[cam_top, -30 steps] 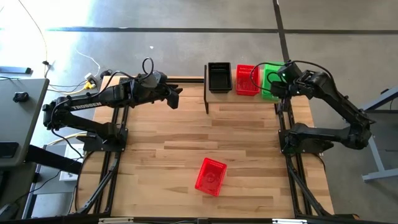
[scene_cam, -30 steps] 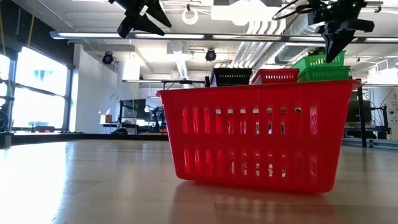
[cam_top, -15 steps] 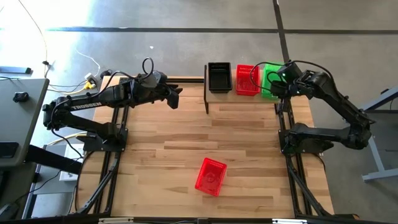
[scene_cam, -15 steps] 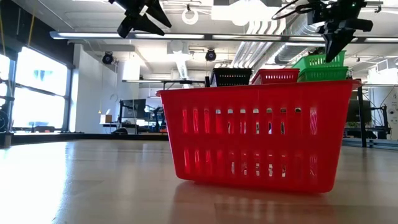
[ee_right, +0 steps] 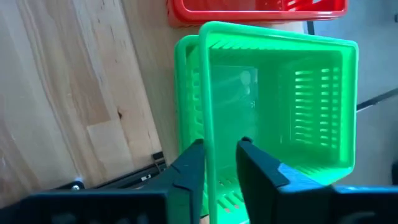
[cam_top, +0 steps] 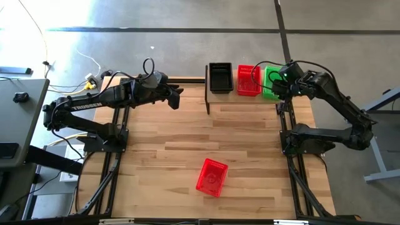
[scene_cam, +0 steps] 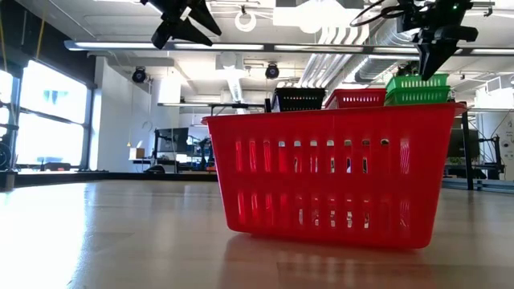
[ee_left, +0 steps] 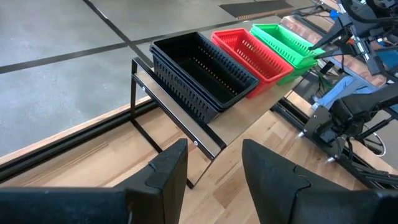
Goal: Stack baskets on shelf by color
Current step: Stack the green bin on top of the green bin on the shelf
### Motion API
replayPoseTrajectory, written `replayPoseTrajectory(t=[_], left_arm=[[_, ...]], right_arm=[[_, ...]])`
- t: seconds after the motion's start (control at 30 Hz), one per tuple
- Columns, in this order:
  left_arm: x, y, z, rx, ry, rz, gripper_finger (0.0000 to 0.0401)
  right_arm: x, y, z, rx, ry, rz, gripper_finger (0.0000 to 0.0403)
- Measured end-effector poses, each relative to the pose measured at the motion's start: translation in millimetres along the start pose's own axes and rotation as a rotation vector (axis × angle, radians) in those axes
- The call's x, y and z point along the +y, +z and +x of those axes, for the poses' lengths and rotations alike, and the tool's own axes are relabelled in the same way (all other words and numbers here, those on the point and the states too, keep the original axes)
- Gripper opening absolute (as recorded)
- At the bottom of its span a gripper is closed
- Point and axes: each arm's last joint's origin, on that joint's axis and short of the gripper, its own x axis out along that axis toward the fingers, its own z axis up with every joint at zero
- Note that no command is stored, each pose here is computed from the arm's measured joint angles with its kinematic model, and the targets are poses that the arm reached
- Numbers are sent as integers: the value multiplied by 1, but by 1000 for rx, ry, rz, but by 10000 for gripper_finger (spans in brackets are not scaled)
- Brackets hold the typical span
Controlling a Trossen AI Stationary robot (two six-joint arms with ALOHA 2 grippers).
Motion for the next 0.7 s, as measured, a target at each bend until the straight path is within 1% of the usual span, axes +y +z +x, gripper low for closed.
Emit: replayPoseTrajectory(t=[0.1, 0.2, 0.37, 0.5, 0.57, 0.63, 0.7], left_arm=[[0, 0, 0, 0, 0, 0, 142], [0, 0, 0, 0, 0, 0, 142], [0, 0, 0, 0, -1, 1, 142], [0, 0, 0, 0, -1, 2, 142], [0, 0, 0, 1, -1, 2, 142], [0, 0, 0, 0, -1, 3, 142], [0, 0, 0, 1, -1, 3, 142]], right_arm=[[0, 0, 0, 8, -10, 2, 95], [0, -1, -1, 10, -22, 11, 106], [2, -7, -8, -7, -36, 41, 108], [5, -13, -15, -39, -56, 93, 108], [7, -16, -19, -75, -37, 125, 108], [10, -17, -22, -124, 17, 148, 108], [12, -18, -23, -149, 71, 143, 107]])
